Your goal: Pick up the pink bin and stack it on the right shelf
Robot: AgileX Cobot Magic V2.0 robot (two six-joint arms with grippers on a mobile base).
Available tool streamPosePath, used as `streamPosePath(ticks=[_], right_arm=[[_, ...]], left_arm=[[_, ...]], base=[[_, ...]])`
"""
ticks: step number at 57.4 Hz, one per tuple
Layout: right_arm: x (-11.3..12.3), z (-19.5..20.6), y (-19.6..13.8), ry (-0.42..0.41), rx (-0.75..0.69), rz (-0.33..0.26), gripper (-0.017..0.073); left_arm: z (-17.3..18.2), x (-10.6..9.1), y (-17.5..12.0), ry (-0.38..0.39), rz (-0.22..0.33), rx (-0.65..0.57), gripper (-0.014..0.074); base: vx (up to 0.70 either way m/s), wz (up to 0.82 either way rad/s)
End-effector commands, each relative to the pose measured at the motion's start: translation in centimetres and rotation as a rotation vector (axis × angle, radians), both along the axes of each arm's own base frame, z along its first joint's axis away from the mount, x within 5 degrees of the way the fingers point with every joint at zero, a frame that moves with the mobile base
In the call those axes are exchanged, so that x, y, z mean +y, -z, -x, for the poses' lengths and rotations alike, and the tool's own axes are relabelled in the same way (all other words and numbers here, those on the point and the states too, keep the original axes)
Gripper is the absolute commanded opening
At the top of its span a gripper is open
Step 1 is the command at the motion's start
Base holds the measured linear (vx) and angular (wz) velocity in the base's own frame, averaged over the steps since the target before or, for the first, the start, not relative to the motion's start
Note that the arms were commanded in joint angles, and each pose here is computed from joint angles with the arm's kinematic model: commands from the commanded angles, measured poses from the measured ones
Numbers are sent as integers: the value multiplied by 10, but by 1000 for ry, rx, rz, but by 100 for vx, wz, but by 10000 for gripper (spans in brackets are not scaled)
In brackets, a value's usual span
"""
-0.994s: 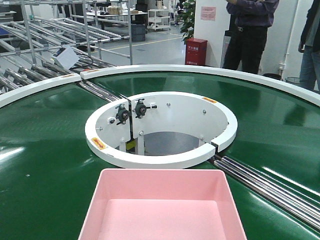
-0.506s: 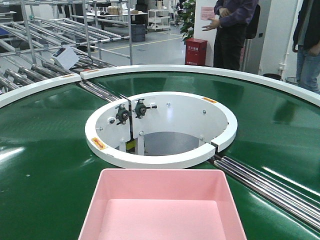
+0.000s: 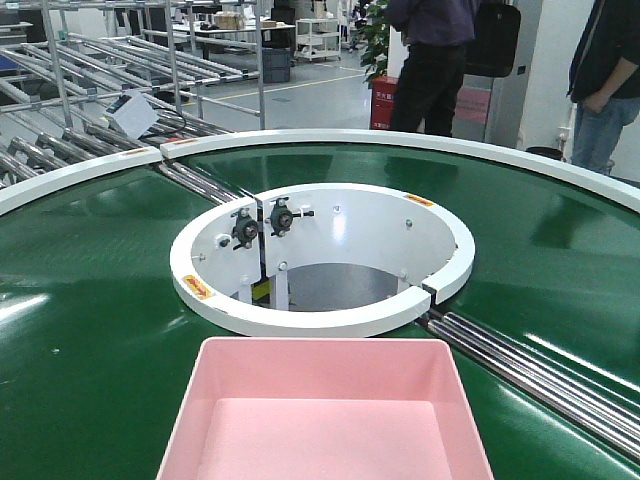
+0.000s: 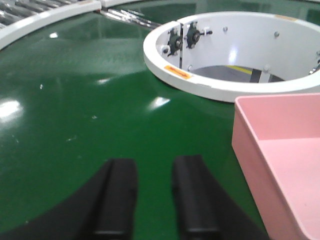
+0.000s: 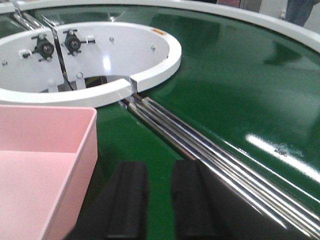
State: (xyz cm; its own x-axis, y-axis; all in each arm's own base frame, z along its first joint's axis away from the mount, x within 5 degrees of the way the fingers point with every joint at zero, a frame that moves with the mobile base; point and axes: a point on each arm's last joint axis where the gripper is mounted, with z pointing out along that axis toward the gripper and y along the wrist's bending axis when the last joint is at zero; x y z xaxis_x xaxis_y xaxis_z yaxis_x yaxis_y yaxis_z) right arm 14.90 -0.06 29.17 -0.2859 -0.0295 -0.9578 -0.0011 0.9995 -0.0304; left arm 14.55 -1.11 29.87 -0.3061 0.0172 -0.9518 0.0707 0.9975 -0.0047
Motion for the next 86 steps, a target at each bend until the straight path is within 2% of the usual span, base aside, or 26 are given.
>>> streamPosePath(ticks=[1, 6, 8, 16, 22, 27, 34, 38, 44, 49, 55, 61, 70, 79, 86], right_arm=[[0, -5, -17, -5, -103, 11, 385], [0, -6, -15, -5, -95, 8, 471], [0, -6, -15, -1, -93, -11, 493], [0, -8, -11, 13, -15, -61, 512], [1, -20, -15, 22, 150, -100, 512], [3, -41, -21, 7, 255, -100, 512], [7, -81, -37, -39, 334, -96, 512], [8, -100, -40, -62, 368, -84, 512], [11, -130, -41, -81, 440, -118, 512], [16, -153, -40, -101, 489, -124, 512], [38, -179, -34, -160, 549, -119, 512], [57, -200, -22, -164, 593, -154, 508], [78, -221, 3, -173, 659, -141, 501], [78, -230, 24, -119, 712, -138, 501], [78, -234, 33, -113, 734, -120, 501]], left_arm=[[-5, -1, -14, 1, 13, -90, 507], [-6, -1, -13, 0, 15, -83, 551], [-7, -1, -12, 0, 14, -74, 553], [-10, -1, -11, -2, 17, -48, 553], [-18, -3, -19, -9, 74, 2, 553], [-33, -6, -30, -5, 114, 63, 553], [-66, -22, -55, 87, 80, 129, 553], [-86, -33, -60, 126, 104, 176, 553], [-118, -53, -62, 185, 110, 249, 553], [-147, -72, -57, 230, 98, 320, 553], [-175, -92, -45, 267, 89, 402, 553], [-196, -105, -31, 266, 109, 485, 553], [-219, -113, -7, 249, 124, 588, 553], [-225, -118, 9, 253, 152, 657, 553], [-228, -121, 16, 266, 170, 682, 553]], base=[[0, 0], [0, 0], [0, 0], [0, 0], [0, 0], [0, 0], [0, 0], [0, 0], [0, 0], [0, 0], [0, 0], [0, 0], [0, 0], [0, 0], [0, 0]])
